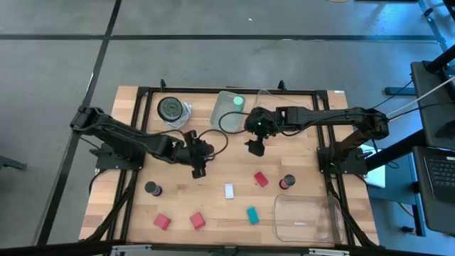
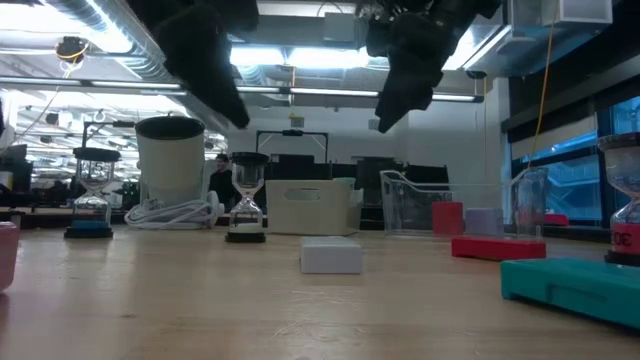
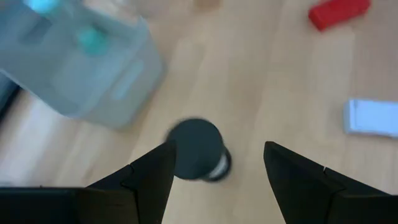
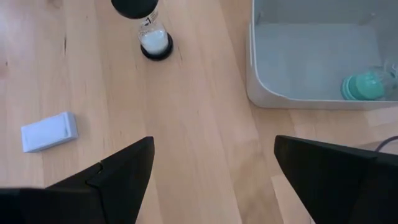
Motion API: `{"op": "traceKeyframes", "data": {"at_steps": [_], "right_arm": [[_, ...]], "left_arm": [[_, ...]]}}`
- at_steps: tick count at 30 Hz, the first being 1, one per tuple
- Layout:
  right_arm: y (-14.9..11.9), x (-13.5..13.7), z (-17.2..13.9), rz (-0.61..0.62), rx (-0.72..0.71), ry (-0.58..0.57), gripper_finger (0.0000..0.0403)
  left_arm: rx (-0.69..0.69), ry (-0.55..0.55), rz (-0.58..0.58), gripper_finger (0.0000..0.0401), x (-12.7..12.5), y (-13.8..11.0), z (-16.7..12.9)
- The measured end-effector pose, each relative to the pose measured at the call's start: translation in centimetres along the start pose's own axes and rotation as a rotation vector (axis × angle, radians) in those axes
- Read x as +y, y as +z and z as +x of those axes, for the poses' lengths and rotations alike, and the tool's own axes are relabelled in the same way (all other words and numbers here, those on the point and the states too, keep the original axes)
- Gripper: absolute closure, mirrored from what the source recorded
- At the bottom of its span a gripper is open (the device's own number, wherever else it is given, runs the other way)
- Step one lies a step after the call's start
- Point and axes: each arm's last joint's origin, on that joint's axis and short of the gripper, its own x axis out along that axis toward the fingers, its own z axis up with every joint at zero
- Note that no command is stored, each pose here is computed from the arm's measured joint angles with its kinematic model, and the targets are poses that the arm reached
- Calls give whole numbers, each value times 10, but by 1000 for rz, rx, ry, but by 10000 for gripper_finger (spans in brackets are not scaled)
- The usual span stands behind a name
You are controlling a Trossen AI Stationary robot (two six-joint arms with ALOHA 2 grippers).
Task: Pick & Place Office items
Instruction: Put the white hourglass into the gray bin
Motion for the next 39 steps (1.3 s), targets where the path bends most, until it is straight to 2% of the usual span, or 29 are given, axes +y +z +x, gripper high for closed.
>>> {"op": "traceKeyframes", "data": {"at_steps": [5,10,13,15,20,23,28,31,36,39], "right_arm": [[0,0,0,9,4,0,69],[-1,3,0,38,12,3,69],[-2,5,0,24,12,5,69],[-1,5,0,30,6,-11,69],[-1,4,0,79,0,-43,69],[-1,4,0,95,0,-42,69],[-1,4,0,109,0,-39,69],[-1,5,0,93,5,-16,69],[-1,5,0,86,4,-16,69],[-1,5,0,82,4,-16,69]], "left_arm": [[-98,87,48,161,-9,-4,-22],[-196,158,-95,161,-8,-34,-28],[-309,120,-173,161,-3,-56,-30],[-387,89,-178,162,4,-68,-29],[-546,-45,-61,162,32,-75,-21],[-542,-144,-20,162,47,-80,-12],[-505,-249,-38,155,58,-82,-1],[-507,-249,-25,143,60,-81,2],[-507,-159,-5,122,67,-80,5],[-499,-205,-16,115,69,-79,7]]}}
